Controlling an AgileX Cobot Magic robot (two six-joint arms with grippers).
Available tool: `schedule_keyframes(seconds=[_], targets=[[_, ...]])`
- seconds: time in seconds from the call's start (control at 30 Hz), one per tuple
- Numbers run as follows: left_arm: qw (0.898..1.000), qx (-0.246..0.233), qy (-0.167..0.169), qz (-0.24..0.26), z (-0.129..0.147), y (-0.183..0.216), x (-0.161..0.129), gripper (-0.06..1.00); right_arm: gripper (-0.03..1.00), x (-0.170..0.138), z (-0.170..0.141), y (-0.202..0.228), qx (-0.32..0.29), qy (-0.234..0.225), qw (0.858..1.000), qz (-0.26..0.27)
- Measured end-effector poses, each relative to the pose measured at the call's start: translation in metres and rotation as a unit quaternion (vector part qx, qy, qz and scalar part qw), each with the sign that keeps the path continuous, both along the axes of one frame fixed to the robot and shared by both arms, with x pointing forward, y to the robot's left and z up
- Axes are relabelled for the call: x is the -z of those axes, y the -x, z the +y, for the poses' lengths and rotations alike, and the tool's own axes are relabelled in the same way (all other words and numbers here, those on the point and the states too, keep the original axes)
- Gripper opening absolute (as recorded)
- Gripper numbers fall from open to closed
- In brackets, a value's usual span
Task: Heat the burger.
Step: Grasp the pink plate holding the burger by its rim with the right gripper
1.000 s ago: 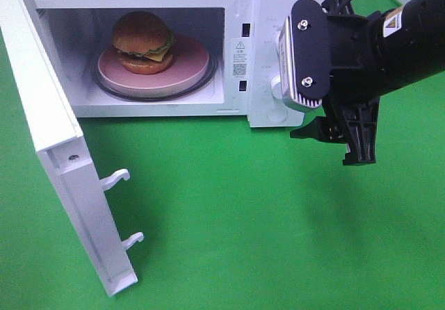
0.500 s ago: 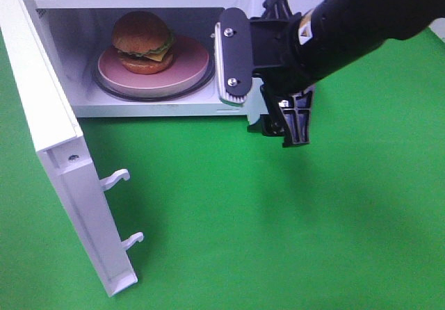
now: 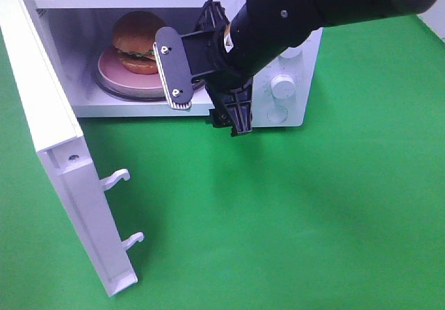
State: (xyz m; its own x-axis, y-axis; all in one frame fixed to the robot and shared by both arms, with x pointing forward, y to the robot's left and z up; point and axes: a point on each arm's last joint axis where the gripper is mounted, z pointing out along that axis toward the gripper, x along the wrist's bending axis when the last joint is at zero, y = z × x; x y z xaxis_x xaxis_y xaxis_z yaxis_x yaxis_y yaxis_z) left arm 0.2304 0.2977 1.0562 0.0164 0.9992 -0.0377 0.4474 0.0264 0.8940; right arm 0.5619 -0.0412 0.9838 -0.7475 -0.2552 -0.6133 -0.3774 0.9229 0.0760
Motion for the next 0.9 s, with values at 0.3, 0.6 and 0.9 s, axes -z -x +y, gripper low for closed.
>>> schedule_keyframes(seconds=[0.3,0.6,0.9], targets=[[1.0,0.0,0.0,0.0,0.0,0.0,0.0,0.99,0.85,0.018,0.027,-0.033,0.0,-0.006,1.0,-0.008],[1.0,0.0,0.0,0.0,0.0,0.0,0.0,0.99,0.85,0.036,0.043,-0.057,0.008,-0.004,1.0,-0.007],[1.0,0.0,0.0,0.0,0.0,0.0,0.0,0.99,0.84,0.062,0.041,-0.085,0.033,0.003,0.999,0.005]])
